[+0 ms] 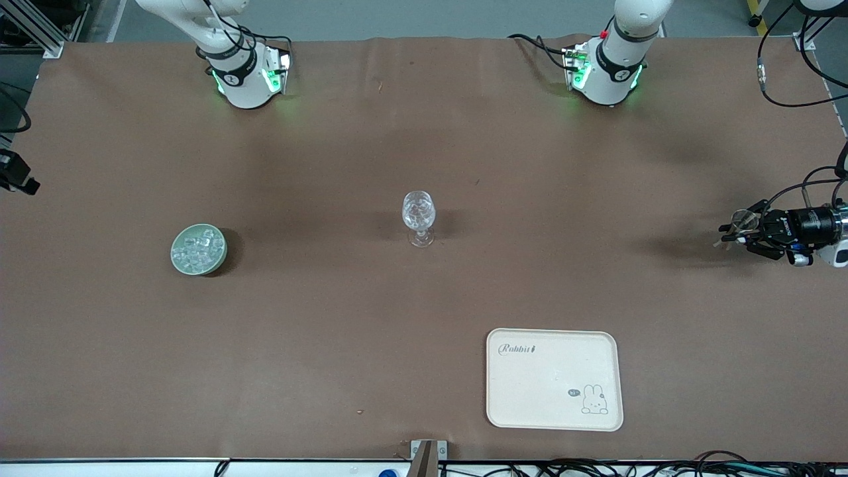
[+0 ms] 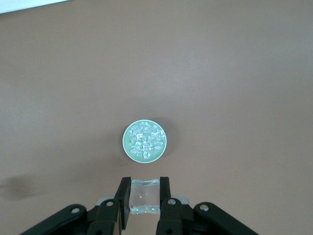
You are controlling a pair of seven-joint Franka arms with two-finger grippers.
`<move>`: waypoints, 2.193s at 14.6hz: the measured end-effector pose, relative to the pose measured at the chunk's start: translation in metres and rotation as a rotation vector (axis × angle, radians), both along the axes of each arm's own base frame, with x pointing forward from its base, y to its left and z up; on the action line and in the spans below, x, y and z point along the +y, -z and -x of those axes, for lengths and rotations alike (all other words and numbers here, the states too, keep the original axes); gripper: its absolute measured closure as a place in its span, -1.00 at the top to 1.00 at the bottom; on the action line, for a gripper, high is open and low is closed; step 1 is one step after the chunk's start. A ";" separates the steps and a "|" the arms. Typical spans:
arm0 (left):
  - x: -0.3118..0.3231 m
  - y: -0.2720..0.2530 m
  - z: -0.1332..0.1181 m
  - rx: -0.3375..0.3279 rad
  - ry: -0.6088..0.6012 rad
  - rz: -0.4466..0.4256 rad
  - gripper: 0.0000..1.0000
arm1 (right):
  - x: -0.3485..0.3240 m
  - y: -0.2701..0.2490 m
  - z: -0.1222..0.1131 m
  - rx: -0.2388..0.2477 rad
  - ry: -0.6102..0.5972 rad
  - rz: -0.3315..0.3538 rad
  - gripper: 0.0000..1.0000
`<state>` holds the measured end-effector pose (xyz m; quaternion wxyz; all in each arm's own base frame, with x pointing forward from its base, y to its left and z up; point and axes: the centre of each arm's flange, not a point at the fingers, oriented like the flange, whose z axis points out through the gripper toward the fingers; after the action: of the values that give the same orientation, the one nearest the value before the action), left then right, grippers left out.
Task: Pour wine and add ice with both arms
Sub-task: 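Carry the metal jigger with the left gripper to the wine glass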
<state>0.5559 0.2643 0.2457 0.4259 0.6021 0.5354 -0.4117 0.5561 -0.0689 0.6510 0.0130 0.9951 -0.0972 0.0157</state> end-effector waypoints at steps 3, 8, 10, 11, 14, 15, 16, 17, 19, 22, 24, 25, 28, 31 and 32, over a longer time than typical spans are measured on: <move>-0.042 -0.036 -0.021 0.004 0.050 0.008 -0.58 | 0.006 0.002 0.000 0.016 -0.010 -0.002 -0.45; -0.141 -0.094 -0.051 0.023 0.163 0.020 -0.58 | 0.016 0.005 -0.003 0.009 -0.024 -0.032 -0.45; -0.183 -0.107 -0.055 -0.003 0.192 0.007 -0.58 | 0.016 0.007 -0.004 0.006 -0.024 -0.034 -0.45; -0.208 -0.112 -0.057 -0.014 0.204 -0.004 -0.58 | 0.016 0.007 -0.004 0.006 -0.024 -0.035 -0.45; -0.291 -0.119 -0.053 -0.007 0.268 -0.026 -0.58 | 0.016 0.007 -0.004 0.005 -0.025 -0.037 -0.45; -0.319 -0.118 -0.050 0.012 0.298 -0.034 -0.58 | 0.017 0.007 -0.004 0.006 -0.025 -0.037 -0.45; -0.346 -0.116 -0.048 0.029 0.322 -0.041 -0.58 | 0.017 0.008 -0.004 0.006 -0.025 -0.037 -0.45; -0.372 -0.114 -0.046 0.041 0.339 -0.047 -0.58 | 0.017 0.008 -0.004 0.006 -0.025 -0.037 -0.45; -0.428 -0.110 -0.038 0.057 0.372 -0.070 -0.58 | 0.017 0.008 -0.004 0.006 -0.026 -0.038 -0.45; -0.504 -0.100 -0.016 0.082 0.426 -0.097 -0.58 | 0.020 0.008 -0.004 0.006 -0.027 -0.039 -0.45; -0.537 -0.089 -0.006 0.113 0.424 -0.134 -0.58 | 0.022 0.008 -0.004 0.006 -0.015 -0.040 -0.45; -0.549 -0.083 -0.003 0.122 0.417 -0.152 -0.58 | 0.024 0.008 -0.004 0.006 -0.011 -0.040 -0.45; -0.572 -0.072 0.002 0.144 0.381 -0.210 -0.58 | 0.027 0.008 -0.005 0.006 -0.006 -0.040 -0.45; -0.593 -0.069 0.006 0.165 0.316 -0.271 -0.58 | 0.027 0.008 -0.005 0.006 -0.005 -0.040 -0.45; -0.599 -0.070 0.008 0.168 0.304 -0.286 -0.58 | 0.027 0.008 -0.005 0.006 -0.005 -0.041 -0.45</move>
<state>0.5483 -0.3347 0.3162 0.2233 0.6935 0.5251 -0.4398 0.5608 -0.0417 0.6431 -0.0069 0.9954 -0.0948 0.0106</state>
